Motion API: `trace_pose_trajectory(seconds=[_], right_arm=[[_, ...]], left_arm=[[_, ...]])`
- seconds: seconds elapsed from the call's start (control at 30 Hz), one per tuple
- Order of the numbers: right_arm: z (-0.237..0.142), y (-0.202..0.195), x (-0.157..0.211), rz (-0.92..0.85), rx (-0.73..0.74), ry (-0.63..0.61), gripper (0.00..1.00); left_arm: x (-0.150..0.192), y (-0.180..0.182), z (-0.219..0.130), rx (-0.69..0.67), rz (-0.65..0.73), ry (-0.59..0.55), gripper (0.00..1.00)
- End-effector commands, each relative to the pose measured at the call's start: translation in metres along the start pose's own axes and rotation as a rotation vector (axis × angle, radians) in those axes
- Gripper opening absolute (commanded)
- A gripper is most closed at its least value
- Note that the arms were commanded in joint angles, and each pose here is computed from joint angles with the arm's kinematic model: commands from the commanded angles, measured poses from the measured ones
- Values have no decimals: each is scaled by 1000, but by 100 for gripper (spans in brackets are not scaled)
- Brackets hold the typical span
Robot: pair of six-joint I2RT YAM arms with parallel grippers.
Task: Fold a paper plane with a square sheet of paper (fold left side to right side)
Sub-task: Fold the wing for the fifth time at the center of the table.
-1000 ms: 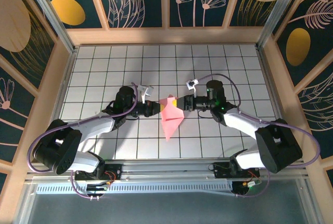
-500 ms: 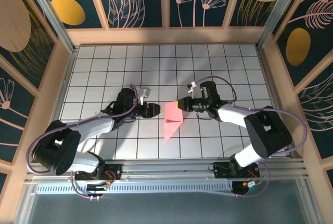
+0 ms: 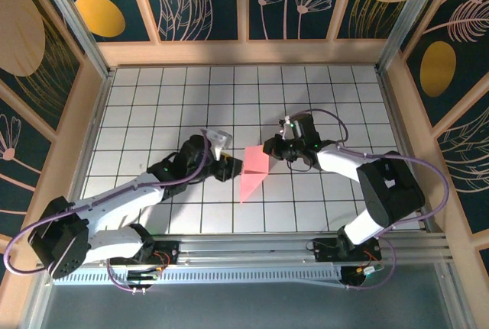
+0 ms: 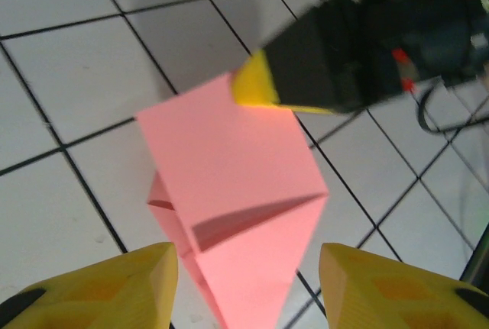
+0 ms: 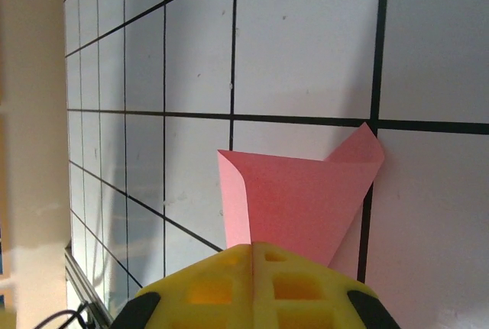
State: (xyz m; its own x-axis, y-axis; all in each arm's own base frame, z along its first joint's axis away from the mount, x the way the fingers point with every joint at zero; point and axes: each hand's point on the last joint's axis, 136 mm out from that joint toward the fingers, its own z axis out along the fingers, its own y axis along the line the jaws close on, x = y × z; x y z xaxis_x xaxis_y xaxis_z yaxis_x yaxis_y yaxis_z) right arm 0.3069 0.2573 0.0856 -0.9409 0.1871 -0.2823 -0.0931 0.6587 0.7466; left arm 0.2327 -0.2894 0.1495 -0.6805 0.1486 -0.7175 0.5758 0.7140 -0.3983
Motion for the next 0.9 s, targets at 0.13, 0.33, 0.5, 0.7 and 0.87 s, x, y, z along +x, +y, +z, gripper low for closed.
trace_pose_trajectory(seconds=[0.13,0.33,0.5,0.7,0.87], right_arm=[[4,-12,-1,86,59,21,0],[7,-15,-1,100,70,25,0],[7,-16,-1,108,72,24,0],[9,-18,1,117,76,30,0],[9,-18,1,118,71,32,0]], left_arm=[[38,-19,28,-177,137,153,53],[60,-34,53,-245,219,247,56],[72,-29,70,-343,282,311,57],[87,-14,83,-437,335,376,58],[94,-2,89,-493,362,405,58]])
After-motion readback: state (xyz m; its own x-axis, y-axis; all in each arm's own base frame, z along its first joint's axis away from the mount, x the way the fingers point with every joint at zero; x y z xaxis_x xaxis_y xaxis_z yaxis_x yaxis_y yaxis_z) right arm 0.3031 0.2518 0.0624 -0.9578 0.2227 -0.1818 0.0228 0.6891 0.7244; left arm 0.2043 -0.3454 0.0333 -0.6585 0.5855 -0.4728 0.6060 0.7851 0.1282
